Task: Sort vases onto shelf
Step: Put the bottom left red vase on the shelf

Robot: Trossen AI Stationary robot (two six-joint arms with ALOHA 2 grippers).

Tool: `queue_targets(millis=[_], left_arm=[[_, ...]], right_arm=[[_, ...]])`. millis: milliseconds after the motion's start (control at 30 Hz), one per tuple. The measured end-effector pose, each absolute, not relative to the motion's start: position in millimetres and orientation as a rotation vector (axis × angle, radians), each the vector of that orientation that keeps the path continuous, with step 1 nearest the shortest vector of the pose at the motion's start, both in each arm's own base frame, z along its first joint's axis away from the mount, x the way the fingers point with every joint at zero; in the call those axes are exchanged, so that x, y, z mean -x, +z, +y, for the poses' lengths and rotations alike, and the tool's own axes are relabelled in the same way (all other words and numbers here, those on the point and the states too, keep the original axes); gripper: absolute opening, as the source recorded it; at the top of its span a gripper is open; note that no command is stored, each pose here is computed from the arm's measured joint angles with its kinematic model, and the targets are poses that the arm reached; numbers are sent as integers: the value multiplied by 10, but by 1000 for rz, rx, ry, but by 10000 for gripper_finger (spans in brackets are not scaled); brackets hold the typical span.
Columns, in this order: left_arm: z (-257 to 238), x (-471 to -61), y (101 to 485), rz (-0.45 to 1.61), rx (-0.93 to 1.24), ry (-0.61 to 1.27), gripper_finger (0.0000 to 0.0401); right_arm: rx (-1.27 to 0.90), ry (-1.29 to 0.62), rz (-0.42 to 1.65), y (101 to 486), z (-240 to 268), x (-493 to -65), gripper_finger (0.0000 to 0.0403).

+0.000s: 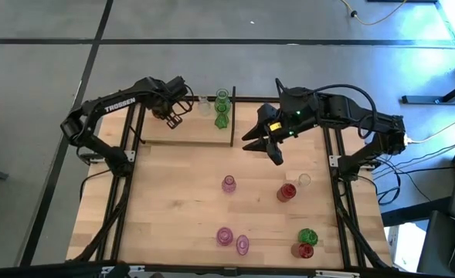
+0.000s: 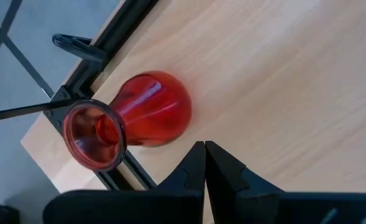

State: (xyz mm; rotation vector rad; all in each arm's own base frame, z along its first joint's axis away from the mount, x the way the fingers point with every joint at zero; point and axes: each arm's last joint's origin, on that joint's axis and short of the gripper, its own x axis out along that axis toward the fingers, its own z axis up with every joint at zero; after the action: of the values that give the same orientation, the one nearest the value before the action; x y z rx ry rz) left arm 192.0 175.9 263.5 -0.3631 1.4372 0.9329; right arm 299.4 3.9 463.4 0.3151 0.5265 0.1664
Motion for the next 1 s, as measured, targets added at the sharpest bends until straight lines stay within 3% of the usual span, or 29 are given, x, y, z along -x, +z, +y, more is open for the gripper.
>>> queue_targets(millis=[367, 1000], left_arm=[[1902, -1923, 2434, 1584, 325, 912, 0], [2031, -1802, 2427, 1623, 297, 944, 0]], right_arm=[[-344, 158, 529, 4636, 39, -2991, 156], [-337, 184, 534, 4636, 117, -2989, 156]])
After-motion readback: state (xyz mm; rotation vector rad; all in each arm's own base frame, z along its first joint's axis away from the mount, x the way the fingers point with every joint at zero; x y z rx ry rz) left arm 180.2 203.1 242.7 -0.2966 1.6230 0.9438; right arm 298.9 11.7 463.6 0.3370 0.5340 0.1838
